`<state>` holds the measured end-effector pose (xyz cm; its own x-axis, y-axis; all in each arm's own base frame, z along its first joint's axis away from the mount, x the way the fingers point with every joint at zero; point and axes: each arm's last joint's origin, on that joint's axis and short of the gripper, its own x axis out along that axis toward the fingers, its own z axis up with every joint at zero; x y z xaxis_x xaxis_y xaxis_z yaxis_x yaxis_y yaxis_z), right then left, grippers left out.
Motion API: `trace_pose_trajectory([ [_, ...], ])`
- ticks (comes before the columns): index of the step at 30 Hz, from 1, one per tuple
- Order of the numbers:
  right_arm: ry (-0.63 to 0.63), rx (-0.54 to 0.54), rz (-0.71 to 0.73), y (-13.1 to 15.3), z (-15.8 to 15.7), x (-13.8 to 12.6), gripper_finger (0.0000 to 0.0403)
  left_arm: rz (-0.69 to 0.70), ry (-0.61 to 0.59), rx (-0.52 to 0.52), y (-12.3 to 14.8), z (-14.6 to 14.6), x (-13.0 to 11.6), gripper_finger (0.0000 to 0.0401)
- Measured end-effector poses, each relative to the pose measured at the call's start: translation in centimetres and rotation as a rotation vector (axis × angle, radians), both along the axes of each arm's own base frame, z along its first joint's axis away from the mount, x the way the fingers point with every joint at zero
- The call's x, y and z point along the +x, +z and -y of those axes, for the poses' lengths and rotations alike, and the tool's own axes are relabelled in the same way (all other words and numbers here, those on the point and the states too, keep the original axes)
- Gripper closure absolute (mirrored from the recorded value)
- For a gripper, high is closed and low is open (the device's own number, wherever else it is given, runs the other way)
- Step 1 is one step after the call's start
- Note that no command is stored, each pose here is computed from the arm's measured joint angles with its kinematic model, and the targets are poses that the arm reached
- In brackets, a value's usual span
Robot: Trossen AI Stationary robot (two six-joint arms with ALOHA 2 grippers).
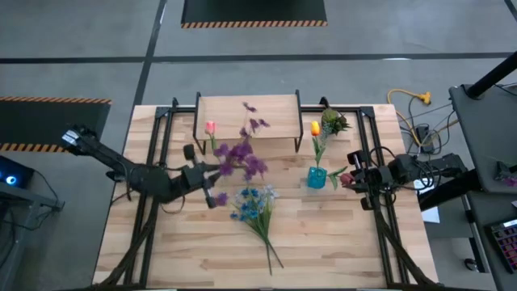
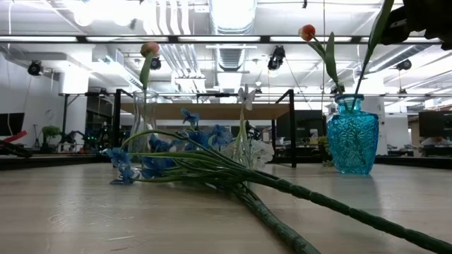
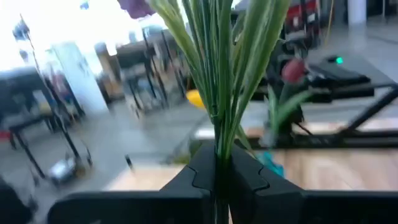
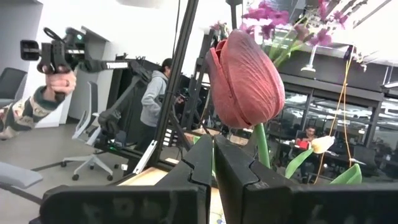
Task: Pick and place flowers into a vace then onto a shelf
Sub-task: Put the purple flower into the transparent vase
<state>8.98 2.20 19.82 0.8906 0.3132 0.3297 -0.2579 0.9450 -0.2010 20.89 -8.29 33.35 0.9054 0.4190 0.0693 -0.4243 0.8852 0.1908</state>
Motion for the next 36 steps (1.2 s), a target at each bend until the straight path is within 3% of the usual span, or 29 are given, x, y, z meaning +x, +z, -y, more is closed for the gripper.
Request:
trace_pose_trajectory([
  [3, 0.000, 0.001, 0.003, 0.0, 0.0, 0.0, 0.0394, 0.027, 0.041, 0.049, -2.1, -1.7, -0.1, 0.0400],
  [8, 0.001, 0.004, 0.002, 0.0, 0.0, 0.0, 0.0394, 0.074, 0.000, 0.021, -5.1, -3.9, -0.4, 0.0401],
  [15, 0.001, 0.004, 0.001, 0.0, 0.0, 0.0, 0.0394, 0.090, -0.035, 0.055, -6.7, -5.2, -0.9, 0.0401],
  [25, 0.000, 0.001, 0.001, 0.0, 0.0, 0.0, 0.0394, 0.109, -0.092, -0.010, -7.9, -8.5, -0.6, 0.0401],
  [36, 0.002, 0.003, -0.003, 0.0, 0.0, 0.0, 0.0394, 0.035, -0.117, -0.042, -10.5, -8.4, -1.2, 0.0401],
])
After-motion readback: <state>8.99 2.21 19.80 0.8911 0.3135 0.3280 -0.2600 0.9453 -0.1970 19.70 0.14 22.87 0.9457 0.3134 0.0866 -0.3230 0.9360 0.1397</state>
